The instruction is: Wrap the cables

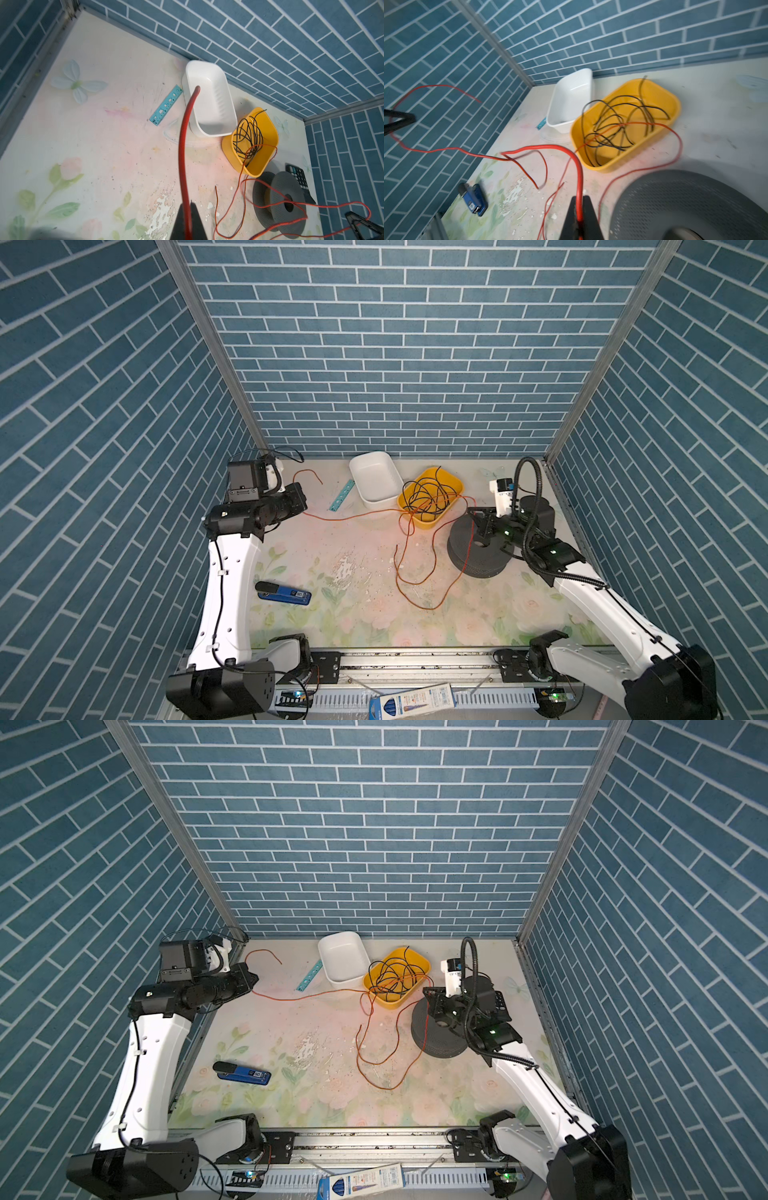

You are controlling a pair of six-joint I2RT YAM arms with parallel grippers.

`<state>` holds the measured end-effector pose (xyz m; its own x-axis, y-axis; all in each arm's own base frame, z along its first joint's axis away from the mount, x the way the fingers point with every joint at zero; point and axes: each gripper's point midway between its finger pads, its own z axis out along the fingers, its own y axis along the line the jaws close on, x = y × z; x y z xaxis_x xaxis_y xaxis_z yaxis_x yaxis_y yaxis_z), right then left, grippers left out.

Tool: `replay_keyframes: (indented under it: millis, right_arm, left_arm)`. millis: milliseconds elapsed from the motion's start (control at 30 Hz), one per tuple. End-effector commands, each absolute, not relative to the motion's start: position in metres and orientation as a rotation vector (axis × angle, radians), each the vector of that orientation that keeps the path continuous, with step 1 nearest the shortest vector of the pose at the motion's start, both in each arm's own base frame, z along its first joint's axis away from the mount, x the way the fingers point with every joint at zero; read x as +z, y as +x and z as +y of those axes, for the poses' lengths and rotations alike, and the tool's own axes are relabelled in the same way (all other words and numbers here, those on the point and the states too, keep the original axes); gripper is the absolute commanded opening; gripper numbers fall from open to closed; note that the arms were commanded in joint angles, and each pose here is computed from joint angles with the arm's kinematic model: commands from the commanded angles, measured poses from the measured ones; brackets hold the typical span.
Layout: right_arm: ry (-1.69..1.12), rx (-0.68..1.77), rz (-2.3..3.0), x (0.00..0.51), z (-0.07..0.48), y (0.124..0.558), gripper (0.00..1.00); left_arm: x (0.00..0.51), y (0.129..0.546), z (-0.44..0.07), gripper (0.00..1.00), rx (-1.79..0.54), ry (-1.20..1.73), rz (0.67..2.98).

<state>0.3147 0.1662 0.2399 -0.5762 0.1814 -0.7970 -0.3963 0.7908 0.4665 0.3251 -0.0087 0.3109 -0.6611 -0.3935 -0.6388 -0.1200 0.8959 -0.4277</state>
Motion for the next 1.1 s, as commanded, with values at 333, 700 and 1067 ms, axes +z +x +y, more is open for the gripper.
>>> replay_keyframes:
  millis: [333, 700, 1067]
  right_arm:
    - [0.521, 0.515, 2.113, 0.236, 0.003, 0.309, 0.0]
    - [0.717, 0.343, 2.14, 0.232, -0.054, 0.292, 0.0]
    - [0.878, 0.354, 2.041, 0.232, -0.088, 0.289, 0.0]
  left_arm:
    - [0.322, 0.301, 0.05, 0.01, -0.073, -0.454, 2.298]
    - [0.325, 0.282, 0.089, 0.01, 0.232, -0.542, 2.307]
    - [0.329, 0.28, 0.096, 0.01, 0.281, -0.553, 2.292]
